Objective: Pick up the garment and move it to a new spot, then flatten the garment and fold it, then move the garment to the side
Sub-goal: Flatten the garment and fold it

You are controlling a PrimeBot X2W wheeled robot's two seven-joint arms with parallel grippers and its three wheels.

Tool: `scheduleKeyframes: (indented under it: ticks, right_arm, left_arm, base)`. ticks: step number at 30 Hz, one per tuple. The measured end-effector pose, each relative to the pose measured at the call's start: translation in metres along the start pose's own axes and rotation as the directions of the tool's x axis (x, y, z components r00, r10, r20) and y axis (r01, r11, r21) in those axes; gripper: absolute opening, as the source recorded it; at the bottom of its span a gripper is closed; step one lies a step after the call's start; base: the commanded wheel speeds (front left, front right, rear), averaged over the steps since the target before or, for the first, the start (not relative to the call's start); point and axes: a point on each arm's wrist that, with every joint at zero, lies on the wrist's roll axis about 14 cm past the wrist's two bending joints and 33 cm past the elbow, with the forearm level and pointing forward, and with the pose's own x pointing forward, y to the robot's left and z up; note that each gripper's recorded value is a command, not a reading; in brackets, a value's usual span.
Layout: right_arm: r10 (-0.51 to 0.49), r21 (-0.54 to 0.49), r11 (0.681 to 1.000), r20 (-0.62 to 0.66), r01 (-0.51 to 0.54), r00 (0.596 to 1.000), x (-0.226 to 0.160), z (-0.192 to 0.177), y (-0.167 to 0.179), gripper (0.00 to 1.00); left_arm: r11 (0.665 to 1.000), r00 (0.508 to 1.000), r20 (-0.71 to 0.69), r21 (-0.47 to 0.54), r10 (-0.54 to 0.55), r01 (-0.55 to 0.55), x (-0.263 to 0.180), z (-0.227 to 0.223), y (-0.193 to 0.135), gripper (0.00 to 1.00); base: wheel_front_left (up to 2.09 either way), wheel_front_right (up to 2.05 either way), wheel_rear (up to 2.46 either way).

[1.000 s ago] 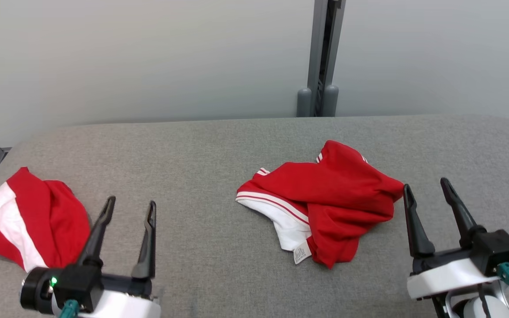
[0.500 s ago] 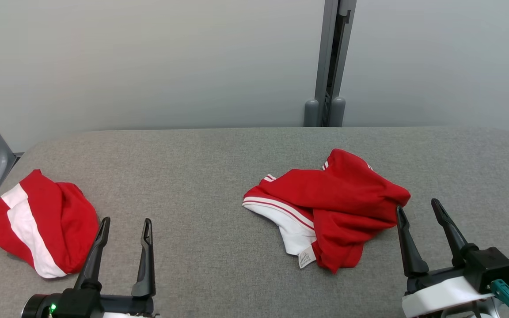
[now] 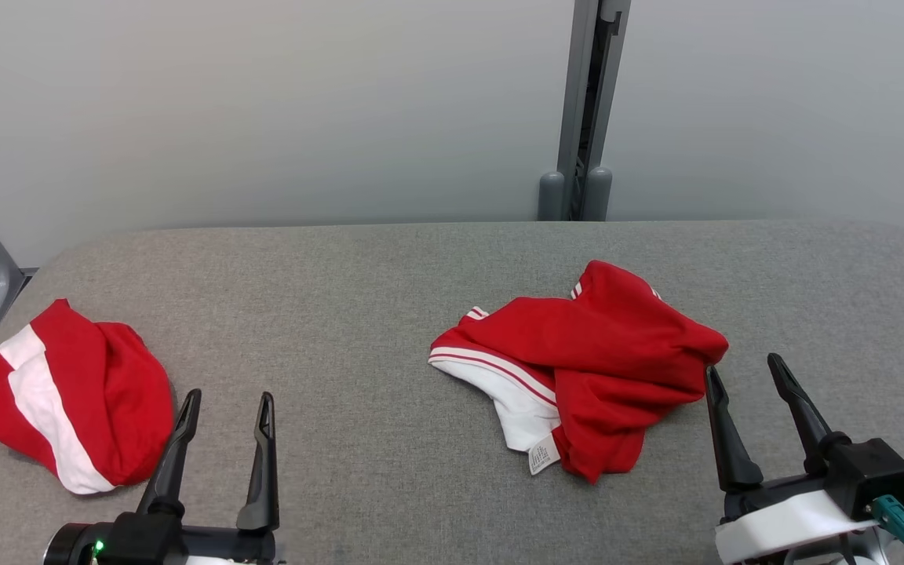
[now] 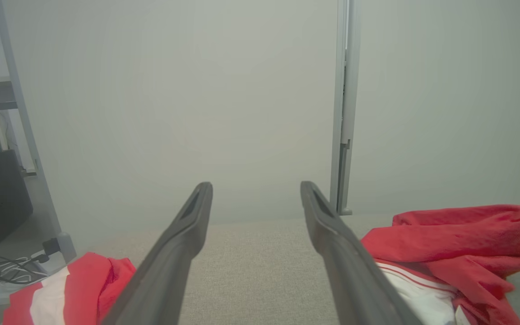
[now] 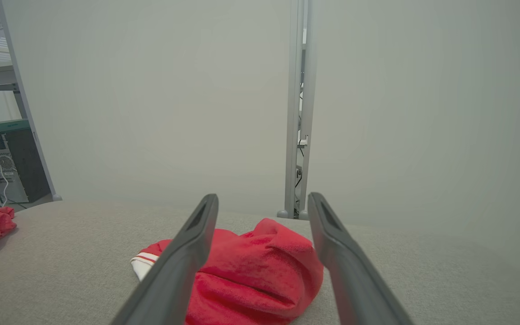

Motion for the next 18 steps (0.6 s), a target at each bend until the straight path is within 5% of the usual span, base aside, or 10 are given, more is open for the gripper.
scheduleKeyframes:
  ticks: [10, 18]
  right_arm:
    - [0.019, 0.003, 1.0, -0.019, -0.019, 1.0, 0.0, -0.006, 0.006, 1.0]
    - [0.287, 0.015, 0.958, -0.087, -0.287, 0.954, 0.012, -0.028, 0.092, 1.0]
  left_arm:
    - [1.0, 1.0, -0.014, -0.009, -0.017, 0.017, -0.004, -0.004, -0.006, 1.0]
    - [1.0, 0.999, -0.044, -0.028, -0.013, 0.012, -0.011, -0.012, -0.008, 1.0]
  base:
    - [0.0, 0.0, 0.0]
    - [0.0, 0.0, 0.0]
